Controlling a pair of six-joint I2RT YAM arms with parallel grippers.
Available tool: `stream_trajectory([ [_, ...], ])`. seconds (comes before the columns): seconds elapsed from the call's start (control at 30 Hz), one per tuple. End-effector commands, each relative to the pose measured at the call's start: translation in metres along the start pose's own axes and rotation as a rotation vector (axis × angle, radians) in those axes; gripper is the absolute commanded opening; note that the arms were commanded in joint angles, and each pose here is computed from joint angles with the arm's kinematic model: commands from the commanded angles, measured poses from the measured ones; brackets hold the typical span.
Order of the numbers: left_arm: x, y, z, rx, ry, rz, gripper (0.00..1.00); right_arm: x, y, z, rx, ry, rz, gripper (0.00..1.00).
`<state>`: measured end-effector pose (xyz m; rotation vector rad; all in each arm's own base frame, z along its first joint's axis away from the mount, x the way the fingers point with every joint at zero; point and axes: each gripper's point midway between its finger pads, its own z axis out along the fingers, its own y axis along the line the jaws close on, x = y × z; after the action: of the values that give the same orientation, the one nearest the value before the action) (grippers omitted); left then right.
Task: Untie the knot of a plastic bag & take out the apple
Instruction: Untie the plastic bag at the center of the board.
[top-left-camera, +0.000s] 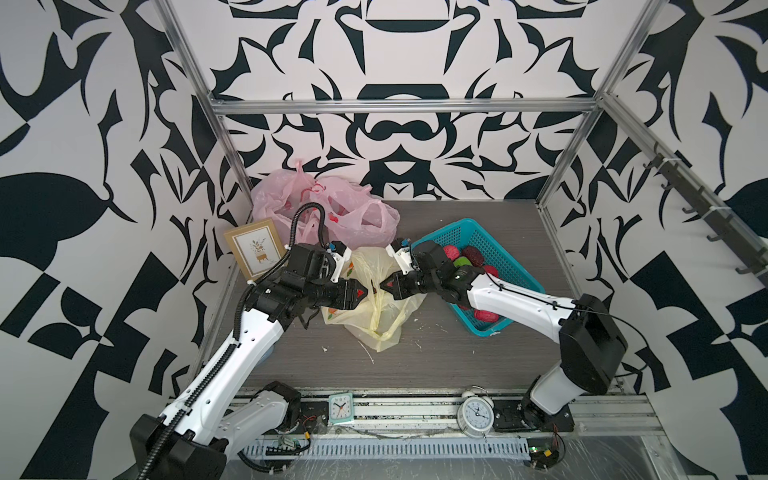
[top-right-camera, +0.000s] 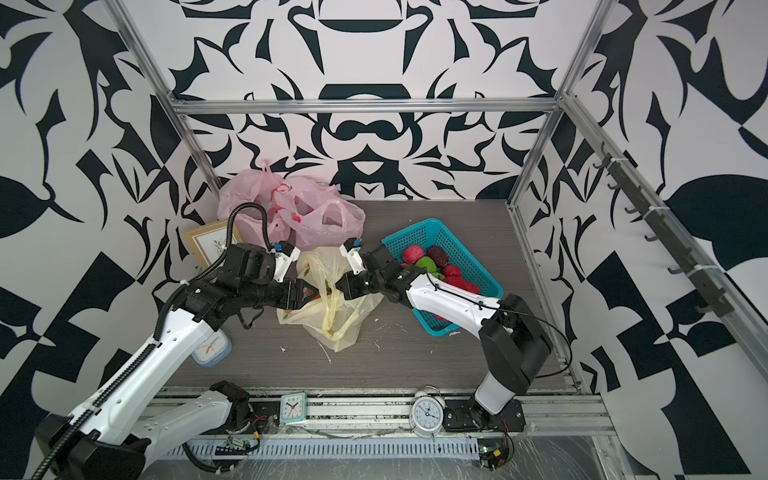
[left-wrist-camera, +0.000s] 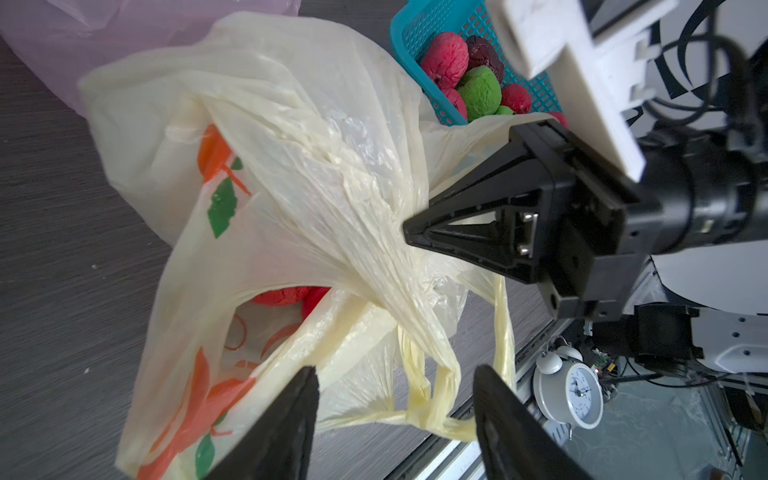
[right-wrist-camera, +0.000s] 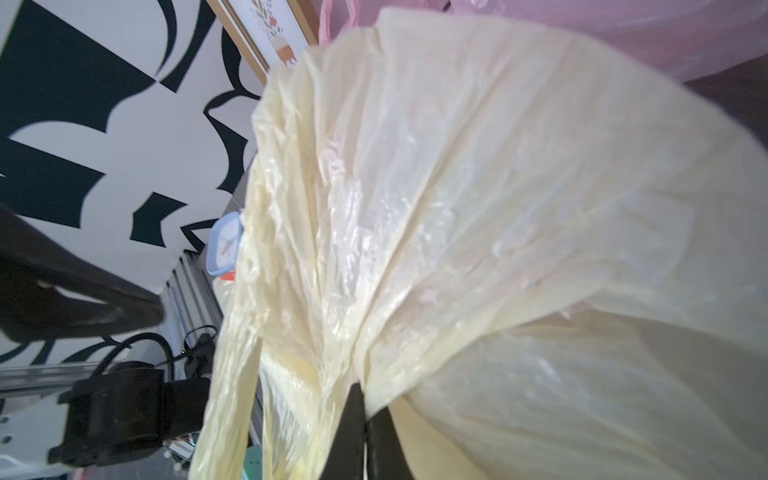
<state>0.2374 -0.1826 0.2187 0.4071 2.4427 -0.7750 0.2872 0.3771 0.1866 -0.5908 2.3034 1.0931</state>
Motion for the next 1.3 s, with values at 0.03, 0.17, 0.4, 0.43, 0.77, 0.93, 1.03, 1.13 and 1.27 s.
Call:
stream_trajectory([
  [0.03,-0.007,-0.004,0.005,0.014,0.008,0.028,0.63,-0.057,0.048,-0.025,-0.116,-0.169,-0.105,0.05],
  [0.17,-0.012,-0.008,0.011,0.042,-0.003,0.033,0.67,-0.066,0.055,-0.027,-0.14,-0.196,-0.113,0.05],
  [0.4,-0.015,-0.019,0.029,0.137,0.028,0.016,0.3,-0.072,0.059,-0.022,-0.168,-0.21,-0.103,0.04],
  [0.43,-0.014,-0.019,0.032,0.137,0.033,0.013,0.24,-0.072,0.06,-0.022,-0.17,-0.211,-0.103,0.04],
  [0.77,-0.041,0.013,0.018,-0.086,-0.104,0.006,0.0,-0.043,0.054,-0.019,-0.081,-0.151,-0.158,0.41],
  [0.93,-0.069,0.013,-0.006,-0.139,-0.236,0.018,0.0,-0.009,0.058,-0.023,0.003,-0.154,-0.228,0.49],
  [1.03,-0.079,0.012,-0.009,-0.151,-0.264,0.022,0.0,0.003,0.061,-0.016,0.091,-0.144,-0.287,0.5],
  [1.13,-0.084,0.013,-0.004,-0.149,-0.27,0.017,0.0,0.008,0.054,0.003,0.222,-0.132,-0.317,0.5],
  [1.27,-0.086,0.019,0.004,-0.162,-0.276,0.003,0.0,0.009,0.034,0.024,0.385,-0.157,-0.281,0.5],
])
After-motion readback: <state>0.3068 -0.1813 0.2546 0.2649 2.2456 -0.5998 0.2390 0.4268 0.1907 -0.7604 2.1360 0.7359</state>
